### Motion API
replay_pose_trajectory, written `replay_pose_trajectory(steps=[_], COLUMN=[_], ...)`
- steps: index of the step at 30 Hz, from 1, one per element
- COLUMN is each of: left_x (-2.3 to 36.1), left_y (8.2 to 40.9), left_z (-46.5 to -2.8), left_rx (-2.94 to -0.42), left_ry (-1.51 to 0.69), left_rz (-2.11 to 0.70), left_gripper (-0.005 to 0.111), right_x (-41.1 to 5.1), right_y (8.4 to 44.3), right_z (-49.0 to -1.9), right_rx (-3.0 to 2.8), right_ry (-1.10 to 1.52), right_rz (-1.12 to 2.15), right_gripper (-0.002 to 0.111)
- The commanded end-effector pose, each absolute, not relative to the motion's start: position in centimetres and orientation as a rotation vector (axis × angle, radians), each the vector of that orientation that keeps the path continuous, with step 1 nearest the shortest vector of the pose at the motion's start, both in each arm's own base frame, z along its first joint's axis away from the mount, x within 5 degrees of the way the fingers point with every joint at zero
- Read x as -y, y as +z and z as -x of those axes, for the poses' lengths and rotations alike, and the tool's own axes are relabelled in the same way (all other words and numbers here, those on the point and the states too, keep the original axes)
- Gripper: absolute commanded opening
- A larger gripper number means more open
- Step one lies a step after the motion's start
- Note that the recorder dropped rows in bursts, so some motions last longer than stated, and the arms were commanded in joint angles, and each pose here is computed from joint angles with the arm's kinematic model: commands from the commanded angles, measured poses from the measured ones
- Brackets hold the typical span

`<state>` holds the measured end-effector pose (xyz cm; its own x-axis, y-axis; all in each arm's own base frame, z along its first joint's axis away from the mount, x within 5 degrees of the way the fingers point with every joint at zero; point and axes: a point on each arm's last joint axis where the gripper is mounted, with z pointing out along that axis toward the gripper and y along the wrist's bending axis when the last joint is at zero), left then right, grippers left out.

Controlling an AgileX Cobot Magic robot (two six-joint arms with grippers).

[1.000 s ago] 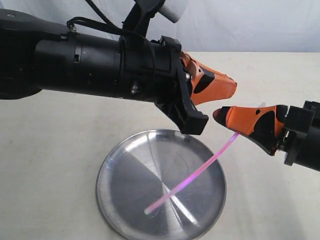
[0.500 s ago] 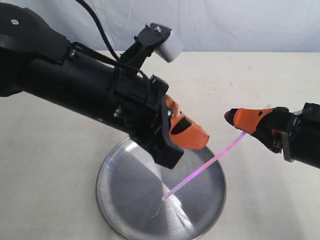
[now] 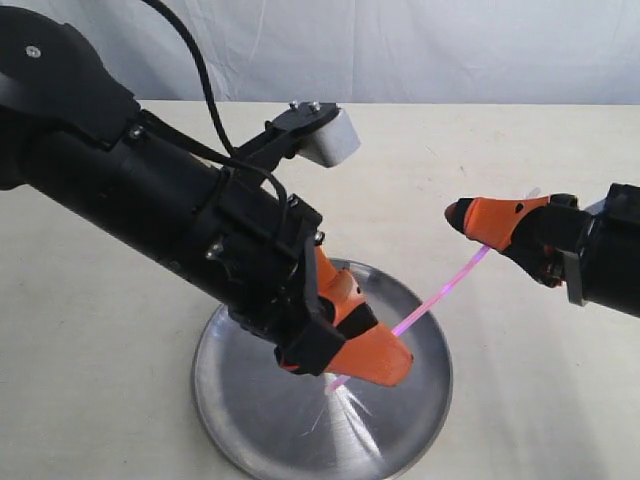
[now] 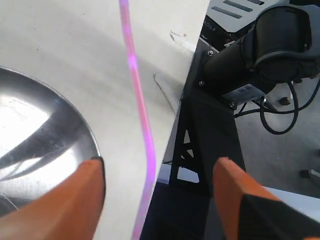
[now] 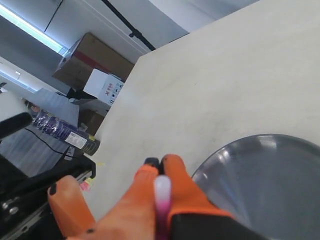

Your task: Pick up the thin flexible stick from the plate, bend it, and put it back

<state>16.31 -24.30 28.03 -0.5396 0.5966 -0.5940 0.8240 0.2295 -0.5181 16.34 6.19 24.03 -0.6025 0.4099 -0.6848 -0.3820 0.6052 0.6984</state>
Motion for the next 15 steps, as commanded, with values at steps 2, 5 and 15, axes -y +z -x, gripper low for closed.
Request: replay_pose_trajectory(steps=[2, 5, 15], left_x=[24.6, 25.0, 25.6], left_y=[27.2, 26.5, 25.5], left_z=[-16.4, -16.4, -16.6], left_rx=[-2.285, -2.317, -2.306], left_ry=[-1.217, -1.223, -1.185], left_rz=[-1.326, -1.334, -1.369], left_gripper=[0.051, 0.052, 0.001], right_x=[-6.6, -6.7, -6.9], right_y=[24.7, 24.9, 25.0], right_z=[-16.1, -16.0, -15.9], right_rx=[-1.880, -1.869, -1.862], right_ry=[1.160, 1.183, 1.204], right_rz=[0.030, 0.043, 0.065], right_gripper=[0.000, 0.000, 0.000])
